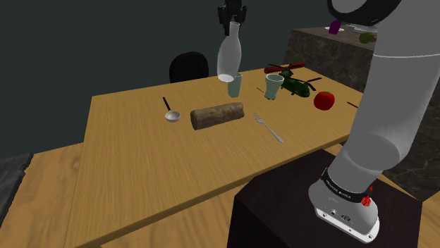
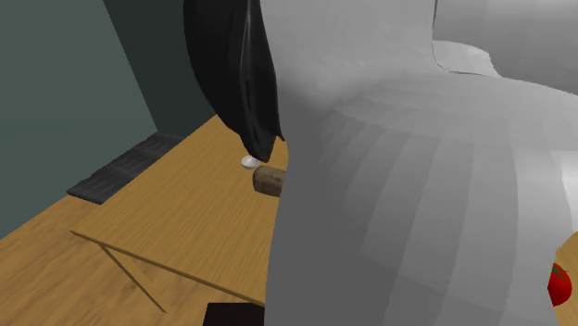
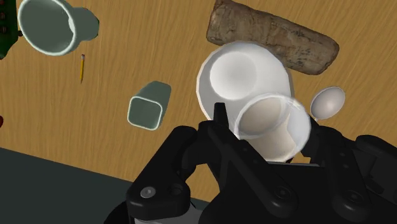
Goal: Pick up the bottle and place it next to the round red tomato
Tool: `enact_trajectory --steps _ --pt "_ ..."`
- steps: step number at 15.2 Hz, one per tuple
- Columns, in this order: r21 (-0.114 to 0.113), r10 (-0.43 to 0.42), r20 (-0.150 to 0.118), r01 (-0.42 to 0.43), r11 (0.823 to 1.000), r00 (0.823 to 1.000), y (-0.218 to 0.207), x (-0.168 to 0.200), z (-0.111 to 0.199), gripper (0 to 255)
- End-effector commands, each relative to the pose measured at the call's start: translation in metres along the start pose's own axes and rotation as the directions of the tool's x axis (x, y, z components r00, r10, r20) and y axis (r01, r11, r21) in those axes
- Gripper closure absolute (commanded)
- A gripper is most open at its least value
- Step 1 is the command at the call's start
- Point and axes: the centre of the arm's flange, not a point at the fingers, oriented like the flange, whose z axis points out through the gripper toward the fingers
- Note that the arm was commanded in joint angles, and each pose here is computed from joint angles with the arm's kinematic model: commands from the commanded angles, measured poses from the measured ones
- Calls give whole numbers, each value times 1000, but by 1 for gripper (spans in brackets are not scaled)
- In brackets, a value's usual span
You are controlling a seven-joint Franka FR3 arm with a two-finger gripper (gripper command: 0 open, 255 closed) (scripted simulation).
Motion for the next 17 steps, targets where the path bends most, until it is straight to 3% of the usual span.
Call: enact_trajectory --steps 1,17 --pt "1 -1 0 1 1000 1000 21 -19 -8 255" --pt "1 -1 0 1 1000 1000 171 -160 -55 255"
